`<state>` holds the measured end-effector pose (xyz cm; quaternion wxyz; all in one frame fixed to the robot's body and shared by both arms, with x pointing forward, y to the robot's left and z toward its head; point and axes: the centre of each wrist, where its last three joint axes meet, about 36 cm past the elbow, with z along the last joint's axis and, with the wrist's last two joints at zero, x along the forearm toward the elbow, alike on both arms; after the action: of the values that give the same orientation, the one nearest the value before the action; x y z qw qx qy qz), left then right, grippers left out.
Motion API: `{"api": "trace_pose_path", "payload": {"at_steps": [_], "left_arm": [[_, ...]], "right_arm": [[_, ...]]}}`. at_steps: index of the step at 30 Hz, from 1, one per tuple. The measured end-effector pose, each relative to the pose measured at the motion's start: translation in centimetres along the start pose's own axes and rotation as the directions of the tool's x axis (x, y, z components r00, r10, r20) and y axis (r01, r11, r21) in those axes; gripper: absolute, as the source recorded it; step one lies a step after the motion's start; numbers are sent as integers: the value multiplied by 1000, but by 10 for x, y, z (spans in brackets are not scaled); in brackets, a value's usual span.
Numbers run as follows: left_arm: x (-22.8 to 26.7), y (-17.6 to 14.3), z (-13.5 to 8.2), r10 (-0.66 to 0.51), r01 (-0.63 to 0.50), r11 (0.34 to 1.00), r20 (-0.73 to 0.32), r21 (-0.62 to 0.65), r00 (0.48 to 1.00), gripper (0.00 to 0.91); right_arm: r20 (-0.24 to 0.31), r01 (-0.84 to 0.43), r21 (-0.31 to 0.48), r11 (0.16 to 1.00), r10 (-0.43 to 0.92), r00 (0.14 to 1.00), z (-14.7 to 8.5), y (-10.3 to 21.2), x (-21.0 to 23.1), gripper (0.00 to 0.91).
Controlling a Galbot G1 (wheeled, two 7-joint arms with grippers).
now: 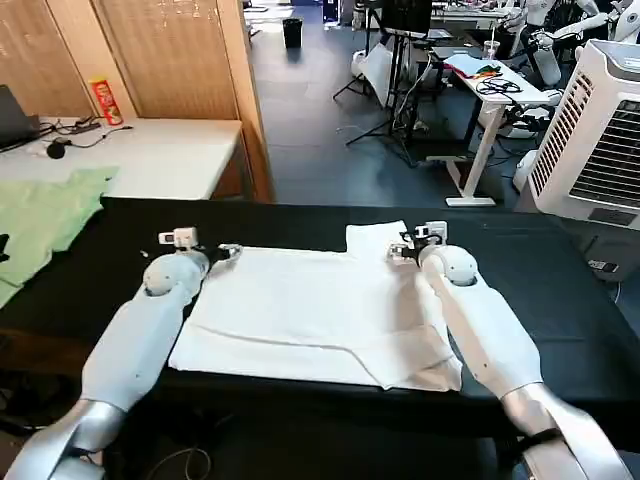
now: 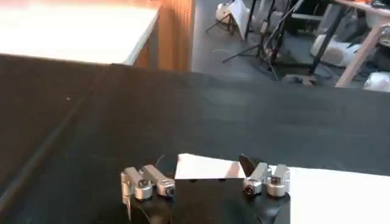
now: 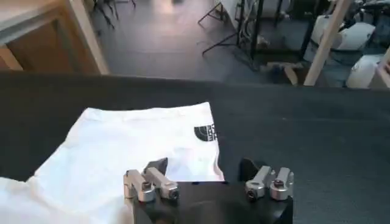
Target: Fold and organize the clothes.
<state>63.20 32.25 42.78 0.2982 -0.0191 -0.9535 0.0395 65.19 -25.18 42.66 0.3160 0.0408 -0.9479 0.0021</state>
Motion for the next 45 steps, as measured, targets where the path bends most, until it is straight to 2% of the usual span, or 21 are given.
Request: {"api": "trace_pose_path", "payload": {"at_steps": [4, 8, 13, 18, 26, 32, 35, 39, 45], "left_arm": [[-2, 1, 2, -3, 3, 1000, -4, -9, 1000, 166], [-3, 2, 2, -8, 7, 1000, -8, -13, 1000, 146], [-1, 4, 3, -7, 7, 1000, -8, -18, 1000, 107], [6, 5, -1, 0, 1, 1000, 11, -14, 1000, 107], [44, 13, -14, 22, -19, 999, 80, -36, 997, 107], [90, 19, -10, 47, -37, 996, 134, -76, 990, 107], [114, 20, 1, 65, -51, 994, 148, -98, 987, 107], [144, 22, 19, 75, -54, 989, 151, -138, 986, 107], [177, 28, 44, 73, -48, 983, 138, -176, 988, 107]], "right_arm": [[2, 6, -15, 1000, -6, 1000, 3, 1, -2, 20], [23, 11, -9, 1000, -10, 1000, 6, 2, -2, 20], [97, 40, 3, 999, -40, 995, 12, 1, 1, 0], [191, 75, 24, 997, -78, 978, 13, -6, 16, 0], [253, 74, 44, 996, -82, 964, 21, -22, 68, 0], [247, 79, 68, 995, -94, 965, 39, -29, 117, 0], [233, 71, 84, 994, -88, 968, 48, -32, 141, 0], [205, 63, 112, 992, -85, 975, 60, -31, 170, 0], [128, 67, 118, 991, -82, 988, 81, -29, 206, 0]]}}
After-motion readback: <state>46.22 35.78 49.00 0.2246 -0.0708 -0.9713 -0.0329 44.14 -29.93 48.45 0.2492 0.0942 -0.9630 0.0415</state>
